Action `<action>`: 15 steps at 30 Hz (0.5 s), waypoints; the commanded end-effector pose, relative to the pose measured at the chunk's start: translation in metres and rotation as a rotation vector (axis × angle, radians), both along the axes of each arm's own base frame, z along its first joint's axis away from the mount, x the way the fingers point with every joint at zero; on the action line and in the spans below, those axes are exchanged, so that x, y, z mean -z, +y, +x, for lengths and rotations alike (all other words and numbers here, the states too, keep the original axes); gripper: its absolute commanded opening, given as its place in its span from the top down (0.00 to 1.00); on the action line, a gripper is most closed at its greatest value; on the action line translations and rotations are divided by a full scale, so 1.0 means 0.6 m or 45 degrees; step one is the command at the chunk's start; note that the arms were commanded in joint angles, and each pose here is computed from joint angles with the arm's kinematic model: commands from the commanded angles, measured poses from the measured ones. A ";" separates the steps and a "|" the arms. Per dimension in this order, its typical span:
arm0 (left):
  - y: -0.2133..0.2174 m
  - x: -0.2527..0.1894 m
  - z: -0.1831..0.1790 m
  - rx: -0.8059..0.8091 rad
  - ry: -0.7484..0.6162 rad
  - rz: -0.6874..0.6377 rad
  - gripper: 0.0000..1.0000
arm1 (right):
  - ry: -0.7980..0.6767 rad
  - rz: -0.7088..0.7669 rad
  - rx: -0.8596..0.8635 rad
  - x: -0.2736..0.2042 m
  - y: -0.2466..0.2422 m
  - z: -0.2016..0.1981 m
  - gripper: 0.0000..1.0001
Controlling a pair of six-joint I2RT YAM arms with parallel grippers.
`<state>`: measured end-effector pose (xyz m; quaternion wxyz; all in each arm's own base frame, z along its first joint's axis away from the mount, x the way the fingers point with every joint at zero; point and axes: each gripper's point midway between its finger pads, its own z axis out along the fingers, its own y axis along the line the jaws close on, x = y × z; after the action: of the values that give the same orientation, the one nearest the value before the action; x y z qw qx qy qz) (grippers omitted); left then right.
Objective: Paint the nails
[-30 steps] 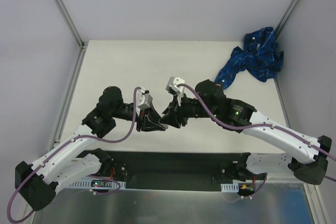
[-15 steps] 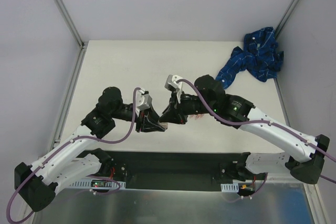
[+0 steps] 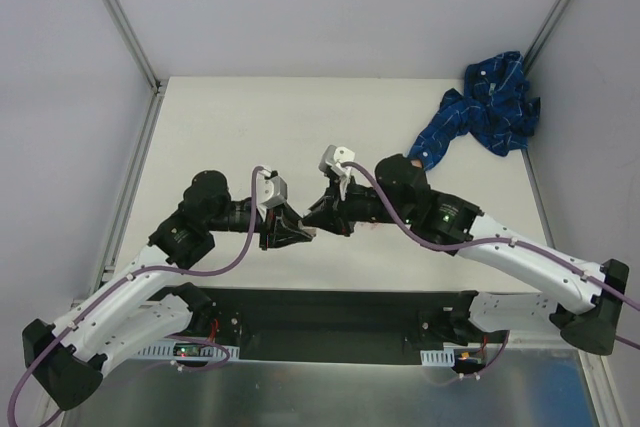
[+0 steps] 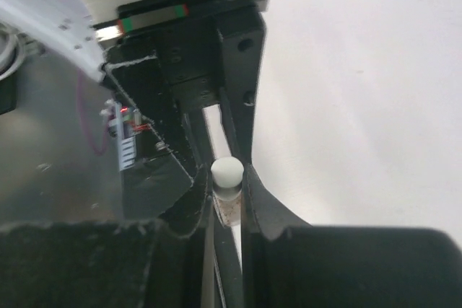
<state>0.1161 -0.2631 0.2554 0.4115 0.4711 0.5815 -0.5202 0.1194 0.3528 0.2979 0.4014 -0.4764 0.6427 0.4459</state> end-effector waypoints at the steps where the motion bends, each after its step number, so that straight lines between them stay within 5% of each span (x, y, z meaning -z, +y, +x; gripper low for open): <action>1: 0.032 -0.048 0.108 -0.473 -0.299 -0.029 1.00 | 0.008 -0.214 0.469 0.085 -0.024 0.055 1.00; 2: 0.040 -0.047 0.115 -0.523 -0.319 -0.022 1.00 | 0.015 -0.222 0.608 0.091 -0.022 0.041 1.00; 3: 0.047 -0.047 0.124 -0.572 -0.344 -0.014 1.00 | -0.075 -0.217 1.037 0.086 -0.067 0.096 0.99; 6: 0.057 -0.046 0.134 -0.623 -0.392 0.006 1.00 | -0.022 -0.126 1.360 0.077 -0.062 0.076 1.00; 12: 0.048 -0.039 0.119 -0.532 -0.388 0.025 1.00 | -0.129 -0.205 1.264 0.045 -0.026 0.057 0.95; 15: 0.038 -0.037 0.106 -0.453 -0.371 0.017 1.00 | -0.113 -0.192 1.125 0.022 -0.024 0.048 0.73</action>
<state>0.1603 -0.2381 0.2272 0.4908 0.4397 0.6494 -0.3796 0.1545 0.3638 0.2753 0.5529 -0.1517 0.7977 0.1869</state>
